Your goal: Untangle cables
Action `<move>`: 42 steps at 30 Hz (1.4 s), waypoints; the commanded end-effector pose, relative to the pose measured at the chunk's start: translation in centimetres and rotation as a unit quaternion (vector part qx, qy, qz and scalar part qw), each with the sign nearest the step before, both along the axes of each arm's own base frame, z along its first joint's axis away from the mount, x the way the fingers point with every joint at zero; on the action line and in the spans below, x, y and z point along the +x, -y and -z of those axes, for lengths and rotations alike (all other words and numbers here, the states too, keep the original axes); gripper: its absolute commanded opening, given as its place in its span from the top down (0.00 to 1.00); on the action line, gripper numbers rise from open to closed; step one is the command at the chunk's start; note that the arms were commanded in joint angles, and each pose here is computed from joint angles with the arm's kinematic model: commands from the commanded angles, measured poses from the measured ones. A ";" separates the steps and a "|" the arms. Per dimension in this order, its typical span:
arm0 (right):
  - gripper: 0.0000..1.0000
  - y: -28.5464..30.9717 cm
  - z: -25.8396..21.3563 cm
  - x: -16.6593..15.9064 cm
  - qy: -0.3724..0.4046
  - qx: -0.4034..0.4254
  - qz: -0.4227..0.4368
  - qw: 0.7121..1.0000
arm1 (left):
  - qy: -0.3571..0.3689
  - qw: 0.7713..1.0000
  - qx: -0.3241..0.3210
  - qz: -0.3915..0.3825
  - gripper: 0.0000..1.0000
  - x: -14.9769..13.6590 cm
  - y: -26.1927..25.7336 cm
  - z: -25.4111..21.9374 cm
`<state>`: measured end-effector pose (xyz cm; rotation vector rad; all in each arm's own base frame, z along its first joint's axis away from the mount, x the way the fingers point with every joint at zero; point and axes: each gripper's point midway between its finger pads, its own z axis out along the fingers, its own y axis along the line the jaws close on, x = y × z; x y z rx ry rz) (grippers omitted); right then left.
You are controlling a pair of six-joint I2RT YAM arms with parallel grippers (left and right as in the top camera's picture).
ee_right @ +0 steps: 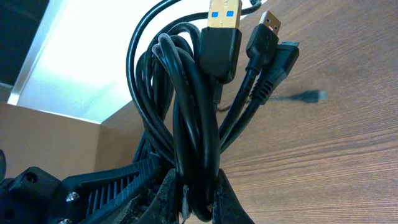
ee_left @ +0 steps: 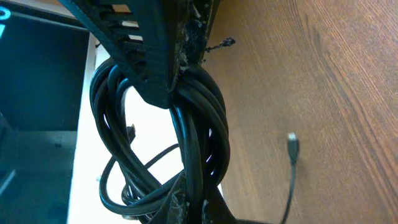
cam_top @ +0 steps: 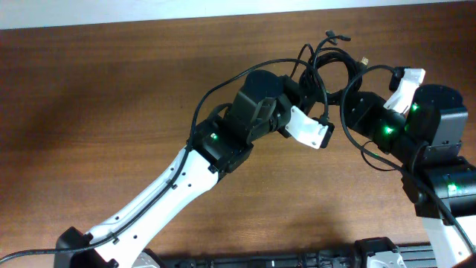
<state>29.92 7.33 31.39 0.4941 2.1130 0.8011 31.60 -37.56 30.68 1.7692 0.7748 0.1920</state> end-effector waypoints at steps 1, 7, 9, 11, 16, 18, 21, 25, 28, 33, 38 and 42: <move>0.96 -0.6 -0.5 -0.2 0.018 -0.025 -0.032 0.999 | -0.049 0.996 -0.081 -0.003 1.00 -0.3 0.7 -2.5; 0.96 -3.3 -1.6 -1.2 0.086 -0.072 -0.161 0.981 | -0.120 0.978 -0.162 -0.063 1.00 2.4 -1.2 -3.9; 0.96 -4.3 -1.9 -1.8 0.110 -0.085 -0.206 0.969 | -0.140 0.970 -0.188 -0.067 1.00 2.4 -1.1 -4.5; 0.96 -4.8 -2.1 -2.3 0.124 -0.092 -0.231 0.961 | -0.151 0.963 -0.212 -0.070 1.00 2.5 -1.0 -5.3; 0.96 -5.4 -2.3 -2.8 0.139 -0.094 -0.259 0.951 | -0.193 0.942 -0.258 -0.093 1.00 3.5 -1.8 -6.0; 0.96 -5.6 -2.4 -2.9 0.142 -0.093 -0.266 0.949 | -0.203 0.937 -0.265 -0.100 1.00 3.8 -2.0 -6.0; 0.96 -6.0 -2.5 -3.2 0.151 -0.093 -0.282 0.943 | -0.208 0.930 -0.276 -0.126 1.00 4.6 -2.7 -6.0; 0.96 -6.2 -2.6 -3.5 0.161 -0.098 -0.297 0.936 | -0.240 0.885 -0.333 -0.218 1.00 6.7 -4.7 -5.9; 0.96 -6.2 -2.2 -3.7 0.157 -0.103 -0.301 0.935 | -0.294 0.842 -0.381 -0.245 1.00 7.7 -5.8 -5.9; 0.96 -6.4 -2.1 -4.0 0.164 -0.113 -0.315 0.928 | -0.336 0.818 -0.401 -0.239 1.00 7.9 -6.2 -5.8; 0.88 -6.4 -1.9 -4.2 0.168 -0.122 -0.325 0.923 | -0.344 0.814 -0.402 -0.240 1.00 7.8 -6.1 -5.7; 0.44 -5.8 -1.8 -3.5 0.149 -0.115 -0.291 0.938 | -0.366 0.821 -0.388 -0.205 1.00 6.7 -5.1 -5.6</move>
